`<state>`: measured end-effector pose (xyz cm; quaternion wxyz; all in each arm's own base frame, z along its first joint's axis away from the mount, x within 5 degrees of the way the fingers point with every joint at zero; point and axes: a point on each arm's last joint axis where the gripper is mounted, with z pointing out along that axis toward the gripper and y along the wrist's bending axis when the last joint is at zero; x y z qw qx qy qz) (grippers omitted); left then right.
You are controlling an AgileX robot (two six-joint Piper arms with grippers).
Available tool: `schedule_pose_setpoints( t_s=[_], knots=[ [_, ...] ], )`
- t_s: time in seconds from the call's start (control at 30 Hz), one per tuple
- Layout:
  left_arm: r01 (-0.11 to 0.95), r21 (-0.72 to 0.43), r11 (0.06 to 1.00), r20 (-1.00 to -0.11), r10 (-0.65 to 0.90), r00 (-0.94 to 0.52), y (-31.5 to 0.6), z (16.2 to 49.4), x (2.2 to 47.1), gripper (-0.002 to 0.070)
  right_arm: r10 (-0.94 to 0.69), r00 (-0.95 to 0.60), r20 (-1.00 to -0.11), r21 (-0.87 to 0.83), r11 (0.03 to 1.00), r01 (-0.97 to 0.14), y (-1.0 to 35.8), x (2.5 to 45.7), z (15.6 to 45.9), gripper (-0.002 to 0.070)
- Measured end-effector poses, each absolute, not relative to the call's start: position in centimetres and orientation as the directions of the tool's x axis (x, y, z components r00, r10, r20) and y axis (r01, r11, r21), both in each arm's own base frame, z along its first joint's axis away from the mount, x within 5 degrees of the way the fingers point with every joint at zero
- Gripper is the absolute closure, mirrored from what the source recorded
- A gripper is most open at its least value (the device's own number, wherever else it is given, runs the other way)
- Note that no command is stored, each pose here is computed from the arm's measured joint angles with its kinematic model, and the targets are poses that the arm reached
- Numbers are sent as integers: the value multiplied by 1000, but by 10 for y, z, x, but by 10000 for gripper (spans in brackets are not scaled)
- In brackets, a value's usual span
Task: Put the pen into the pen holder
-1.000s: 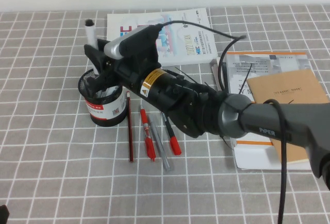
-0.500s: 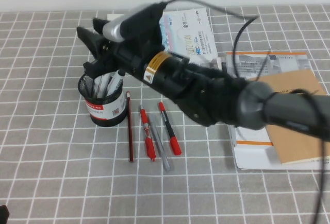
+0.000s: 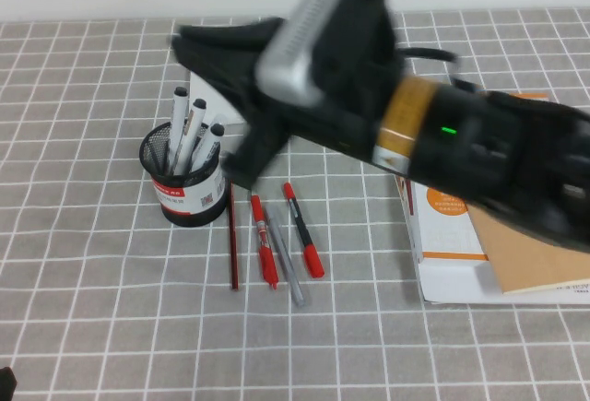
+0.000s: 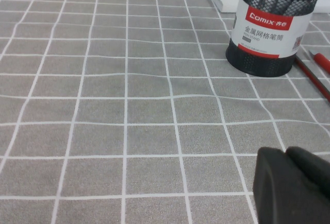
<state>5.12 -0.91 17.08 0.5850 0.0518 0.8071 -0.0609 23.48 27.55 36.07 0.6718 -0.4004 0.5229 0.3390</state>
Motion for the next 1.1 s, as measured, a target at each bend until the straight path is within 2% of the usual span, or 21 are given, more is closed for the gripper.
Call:
schedule_pose_setpoints(
  t_s=[0.13, 0.3, 0.57, 0.8, 0.97, 1.1],
  knots=[
    [155, -38, 987, -951, 12, -310, -9, 171, 51, 680, -84, 184, -979, -201, 512, -835, 237, 208, 360, 688],
    [155, -38, 987, -951, 12, -310, -9, 171, 51, 680, -188, 64, -980, -168, 610, -775, 180, 168, 343, 688],
    [155, -38, 987, -951, 12, -310, -9, 171, 51, 680, -196, -37, -980, -124, 746, -654, 92, 103, 324, 688],
    [155, -38, 987, -951, 12, -310, -9, 171, 51, 680, -149, -49, -988, -99, 834, -542, 34, 62, 307, 688],
    [155, -38, 987, -951, 12, -310, -9, 171, 51, 680, -97, -52, -994, -72, 931, -359, 2, 43, 279, 688],
    [155, -38, 987, -952, 12, -307, -9, 171, 51, 680, -94, -88, -992, -76, 979, -190, -6, 41, 253, 688]
  ],
)
